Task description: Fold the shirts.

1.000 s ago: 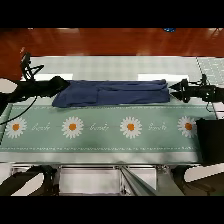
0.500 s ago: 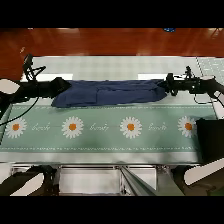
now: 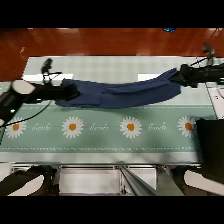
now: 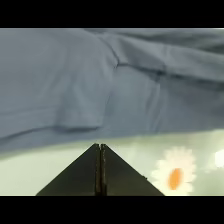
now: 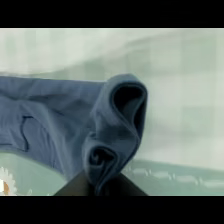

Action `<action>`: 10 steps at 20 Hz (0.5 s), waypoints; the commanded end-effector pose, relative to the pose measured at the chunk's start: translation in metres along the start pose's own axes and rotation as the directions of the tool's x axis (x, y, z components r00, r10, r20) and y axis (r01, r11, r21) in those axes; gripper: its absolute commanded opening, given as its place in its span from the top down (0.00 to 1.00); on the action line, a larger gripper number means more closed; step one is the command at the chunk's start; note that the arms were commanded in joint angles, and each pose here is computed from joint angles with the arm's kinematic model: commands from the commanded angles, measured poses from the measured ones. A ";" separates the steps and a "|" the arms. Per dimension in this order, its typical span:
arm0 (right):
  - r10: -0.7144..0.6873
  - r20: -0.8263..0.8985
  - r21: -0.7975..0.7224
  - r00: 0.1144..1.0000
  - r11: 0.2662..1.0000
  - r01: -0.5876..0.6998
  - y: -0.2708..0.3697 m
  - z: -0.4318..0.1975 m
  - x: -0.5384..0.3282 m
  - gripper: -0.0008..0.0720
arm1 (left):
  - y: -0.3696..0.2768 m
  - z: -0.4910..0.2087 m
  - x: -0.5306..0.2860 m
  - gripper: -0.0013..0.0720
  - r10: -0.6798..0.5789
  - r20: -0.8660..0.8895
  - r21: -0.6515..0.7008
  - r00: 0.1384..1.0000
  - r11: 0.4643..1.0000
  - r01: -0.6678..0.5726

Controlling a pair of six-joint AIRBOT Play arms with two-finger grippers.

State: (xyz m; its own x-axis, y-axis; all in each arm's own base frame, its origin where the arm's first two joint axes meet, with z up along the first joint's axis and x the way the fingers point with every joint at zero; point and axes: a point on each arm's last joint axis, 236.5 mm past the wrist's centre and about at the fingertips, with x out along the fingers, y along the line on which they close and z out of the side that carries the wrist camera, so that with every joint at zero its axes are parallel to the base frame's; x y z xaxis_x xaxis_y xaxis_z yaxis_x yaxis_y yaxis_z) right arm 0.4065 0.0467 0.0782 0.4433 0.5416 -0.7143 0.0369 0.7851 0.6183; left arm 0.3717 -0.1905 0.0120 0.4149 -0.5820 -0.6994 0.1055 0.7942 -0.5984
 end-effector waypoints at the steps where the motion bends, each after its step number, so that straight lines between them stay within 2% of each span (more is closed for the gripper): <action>1: -0.069 0.066 -0.063 0.995 0.995 0.073 0.030 -0.046 -0.062 0.95 | -0.066 -0.016 0.058 0.96 -0.085 -0.037 0.085 0.996 0.993 0.087; 4: -0.056 0.128 -0.048 0.990 0.997 0.062 0.051 -0.083 -0.090 0.95 | -0.135 -0.039 0.110 0.96 -0.156 -0.202 0.216 0.967 0.956 0.200; 10: -0.025 0.218 -0.078 0.976 0.996 0.043 0.080 -0.117 -0.124 0.95 | -0.198 -0.153 0.179 0.96 -0.134 -0.523 0.183 0.842 0.947 0.264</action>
State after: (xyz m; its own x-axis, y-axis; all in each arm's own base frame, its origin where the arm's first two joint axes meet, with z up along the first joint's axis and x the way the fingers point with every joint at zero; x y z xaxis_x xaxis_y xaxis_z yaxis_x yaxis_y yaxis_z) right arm 0.2711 0.0718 0.1665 0.5963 0.4519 -0.6635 -0.0106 0.8309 0.5564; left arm 0.3339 -0.4300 -0.0290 0.0149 -0.7158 -0.6981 0.3728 0.6519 -0.6604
